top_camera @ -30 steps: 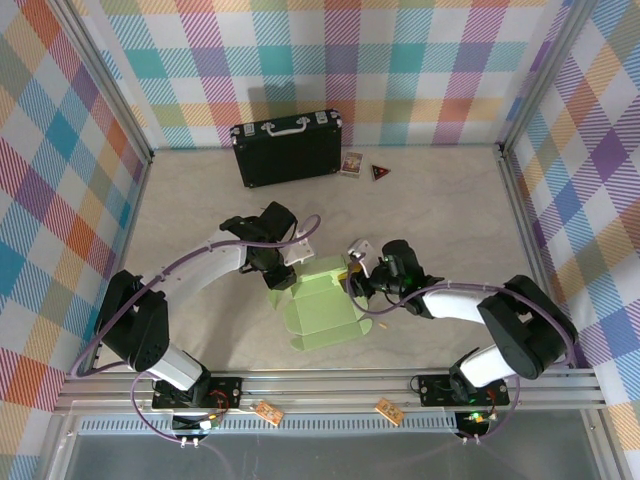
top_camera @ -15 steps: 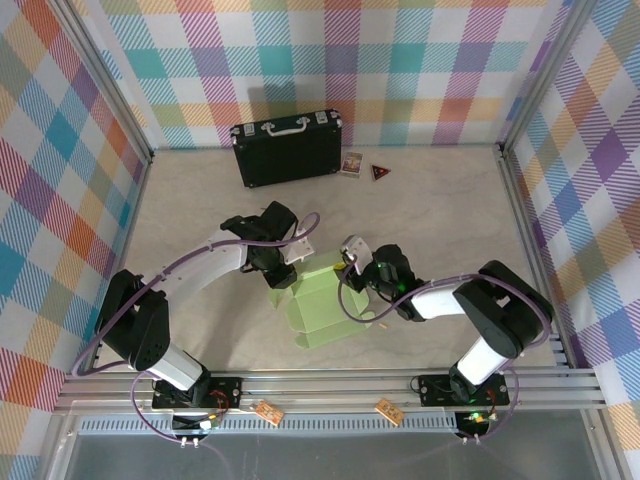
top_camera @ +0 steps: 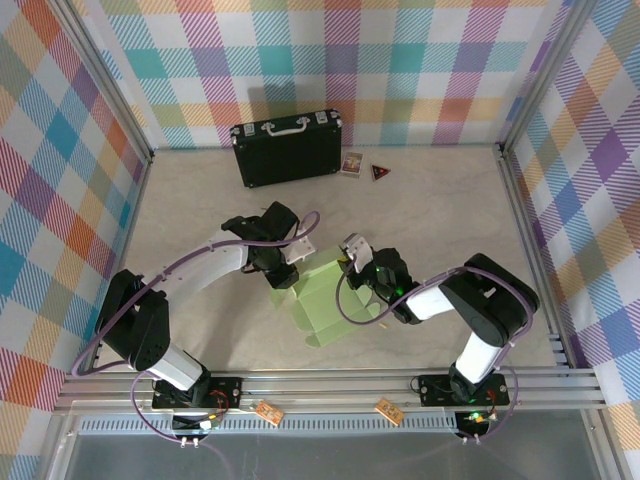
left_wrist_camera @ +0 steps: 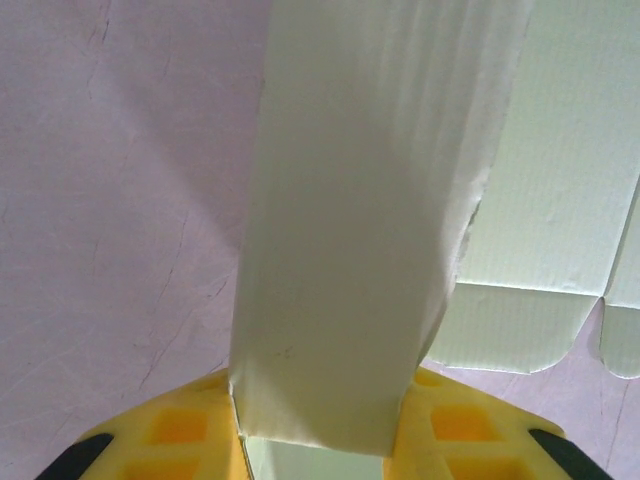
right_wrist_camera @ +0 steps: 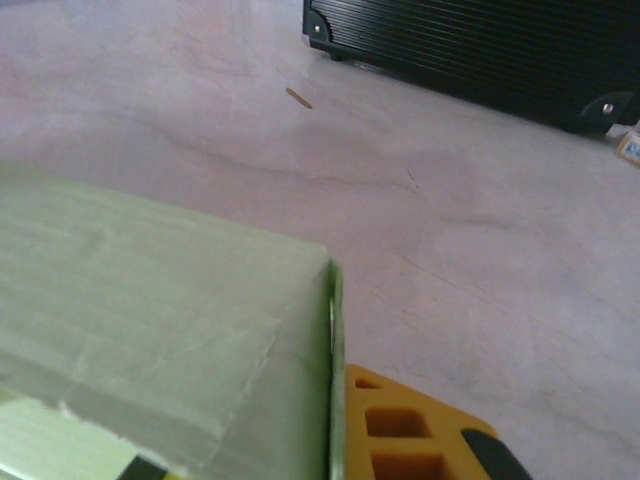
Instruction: Fold the paper box
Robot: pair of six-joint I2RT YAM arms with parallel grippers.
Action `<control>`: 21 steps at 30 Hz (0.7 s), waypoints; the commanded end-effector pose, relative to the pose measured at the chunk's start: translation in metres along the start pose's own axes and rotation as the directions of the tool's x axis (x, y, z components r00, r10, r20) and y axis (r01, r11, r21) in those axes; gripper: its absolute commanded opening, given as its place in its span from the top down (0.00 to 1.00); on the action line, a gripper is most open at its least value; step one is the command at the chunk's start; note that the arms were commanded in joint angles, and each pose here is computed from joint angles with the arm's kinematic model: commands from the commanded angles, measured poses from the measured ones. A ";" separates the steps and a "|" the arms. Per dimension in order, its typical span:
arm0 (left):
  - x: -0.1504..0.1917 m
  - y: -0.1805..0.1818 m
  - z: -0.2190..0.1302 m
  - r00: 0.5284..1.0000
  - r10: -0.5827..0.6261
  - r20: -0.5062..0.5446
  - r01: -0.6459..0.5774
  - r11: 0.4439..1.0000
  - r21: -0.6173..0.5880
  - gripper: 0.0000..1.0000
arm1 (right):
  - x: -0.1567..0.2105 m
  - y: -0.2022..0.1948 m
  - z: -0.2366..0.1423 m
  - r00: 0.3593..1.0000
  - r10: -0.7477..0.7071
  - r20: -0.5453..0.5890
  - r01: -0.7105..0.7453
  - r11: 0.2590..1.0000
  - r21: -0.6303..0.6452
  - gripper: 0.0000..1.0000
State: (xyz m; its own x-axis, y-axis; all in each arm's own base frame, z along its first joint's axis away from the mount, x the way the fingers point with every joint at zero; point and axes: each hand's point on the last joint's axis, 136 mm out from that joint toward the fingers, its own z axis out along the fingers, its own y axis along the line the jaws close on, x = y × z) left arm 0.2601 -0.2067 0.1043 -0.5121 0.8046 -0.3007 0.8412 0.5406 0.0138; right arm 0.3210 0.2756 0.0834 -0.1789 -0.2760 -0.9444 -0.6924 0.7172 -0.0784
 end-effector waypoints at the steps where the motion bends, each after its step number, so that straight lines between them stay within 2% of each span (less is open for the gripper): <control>1: 0.003 -0.010 -0.004 0.998 0.047 -0.029 -0.046 0.998 0.031 0.80 | -0.006 -0.014 0.005 1.000 0.026 0.011 -0.026 0.997 0.071 1.00; 4: 0.001 -0.008 -0.006 0.999 0.035 -0.028 -0.034 0.999 0.020 0.80 | -0.007 -0.015 0.009 0.997 0.071 0.019 -0.072 0.994 0.078 1.00; 7: -0.002 -0.007 -0.009 1.000 0.012 -0.020 -0.012 1.000 0.011 0.80 | -0.011 -0.006 0.012 0.997 0.059 0.042 -0.060 0.998 0.026 1.00; 9: -0.005 -0.008 -0.011 1.000 0.003 -0.009 -0.003 1.000 0.011 0.80 | -0.012 -0.003 0.014 0.997 0.046 0.054 -0.046 0.999 0.008 0.91; 21: -0.006 -0.006 -0.014 1.000 -0.025 -0.002 0.025 1.000 -0.005 0.80 | 0.013 0.005 0.021 0.999 -0.024 -0.036 0.023 0.999 -0.026 0.81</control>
State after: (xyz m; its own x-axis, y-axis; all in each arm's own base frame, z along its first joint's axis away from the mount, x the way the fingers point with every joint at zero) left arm 0.2640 -0.2052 0.1101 -0.5653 0.7705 -0.2945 0.8008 0.5983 0.0283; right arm 0.3306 0.2862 0.0729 -0.1892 -0.2772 -0.9420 -0.6949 0.7156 -0.0710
